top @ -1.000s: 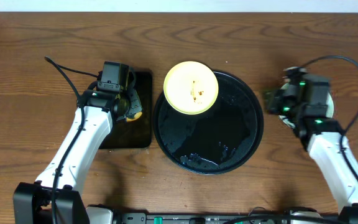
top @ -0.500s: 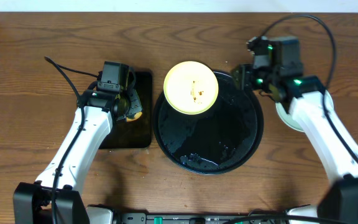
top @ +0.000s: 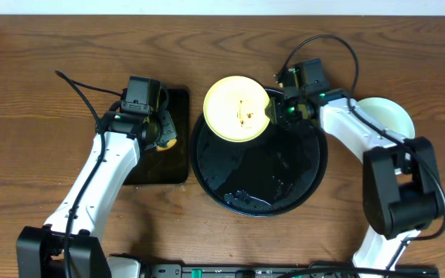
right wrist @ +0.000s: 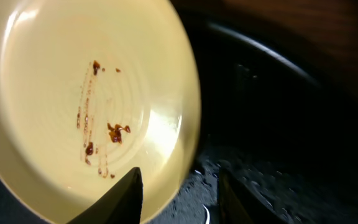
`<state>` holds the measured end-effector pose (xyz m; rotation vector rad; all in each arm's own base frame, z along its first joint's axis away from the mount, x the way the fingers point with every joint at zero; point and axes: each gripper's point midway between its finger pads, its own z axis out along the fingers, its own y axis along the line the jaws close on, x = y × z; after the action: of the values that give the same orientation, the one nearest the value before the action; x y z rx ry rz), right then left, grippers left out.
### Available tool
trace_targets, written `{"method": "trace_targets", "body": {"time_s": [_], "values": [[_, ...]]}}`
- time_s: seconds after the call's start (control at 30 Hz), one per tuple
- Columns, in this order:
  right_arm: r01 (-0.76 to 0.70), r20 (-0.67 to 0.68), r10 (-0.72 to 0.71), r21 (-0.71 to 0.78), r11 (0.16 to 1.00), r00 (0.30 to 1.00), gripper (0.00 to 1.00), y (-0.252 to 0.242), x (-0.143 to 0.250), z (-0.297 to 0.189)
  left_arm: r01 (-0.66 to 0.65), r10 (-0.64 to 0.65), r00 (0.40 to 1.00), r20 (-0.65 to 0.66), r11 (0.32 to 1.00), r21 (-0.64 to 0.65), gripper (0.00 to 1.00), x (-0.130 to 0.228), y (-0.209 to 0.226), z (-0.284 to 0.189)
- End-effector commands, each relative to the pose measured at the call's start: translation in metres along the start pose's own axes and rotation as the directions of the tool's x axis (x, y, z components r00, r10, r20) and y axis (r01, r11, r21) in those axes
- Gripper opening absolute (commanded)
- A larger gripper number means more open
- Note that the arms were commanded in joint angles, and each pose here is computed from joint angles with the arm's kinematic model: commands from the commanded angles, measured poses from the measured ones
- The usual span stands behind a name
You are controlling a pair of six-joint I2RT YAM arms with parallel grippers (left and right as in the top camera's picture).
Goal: Clean dirty plates on tray and stack at the side
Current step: 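Move the right gripper to grip the yellow plate rim on the round tray, then scrub the yellow plate with the sponge in the left gripper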
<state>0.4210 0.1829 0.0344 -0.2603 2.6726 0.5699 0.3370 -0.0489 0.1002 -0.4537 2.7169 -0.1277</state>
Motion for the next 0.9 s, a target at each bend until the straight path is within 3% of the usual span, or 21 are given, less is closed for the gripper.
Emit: {"method": "trace_targets", "body": {"time_s": [0.0, 0.2, 0.3, 0.57, 0.87], "values": [[-0.007, -0.022, 0.007, 0.000, 1.000, 1.000, 0.29, 0.004, 0.005, 0.011, 0.007, -0.007, 1.000, -0.004, 1.000, -0.017, 0.09, 0.001, 0.005, 0.000], [-0.045, -0.081, 0.048, 0.034, 0.998, 0.996, 0.08, -0.004, 0.021, 0.016, 0.007, -0.007, 1.000, -0.011, 1.000, -0.021, 0.08, 0.003, 0.005, 0.000], [-0.057, -0.125, 0.064, 0.060, 0.997, 0.990, 0.02, -0.009, 0.033, 0.014, 0.007, -0.007, 1.000, -0.011, 1.000, -0.021, 0.09, 0.003, 0.005, 0.000], [-0.087, -0.263, 0.115, 0.116, 0.989, 0.958, 0.01, -0.016, 0.069, 0.006, 0.007, -0.006, 1.000, -0.030, 1.000, 0.020, 0.08, 0.006, -0.002, 0.000], [-0.079, -0.354, 0.121, 0.131, 0.988, 0.928, 0.01, -0.008, 0.094, 0.002, -0.142, 0.157, 0.987, -0.022, 0.935, 0.326, 0.08, 0.014, -0.074, -0.010]]}}
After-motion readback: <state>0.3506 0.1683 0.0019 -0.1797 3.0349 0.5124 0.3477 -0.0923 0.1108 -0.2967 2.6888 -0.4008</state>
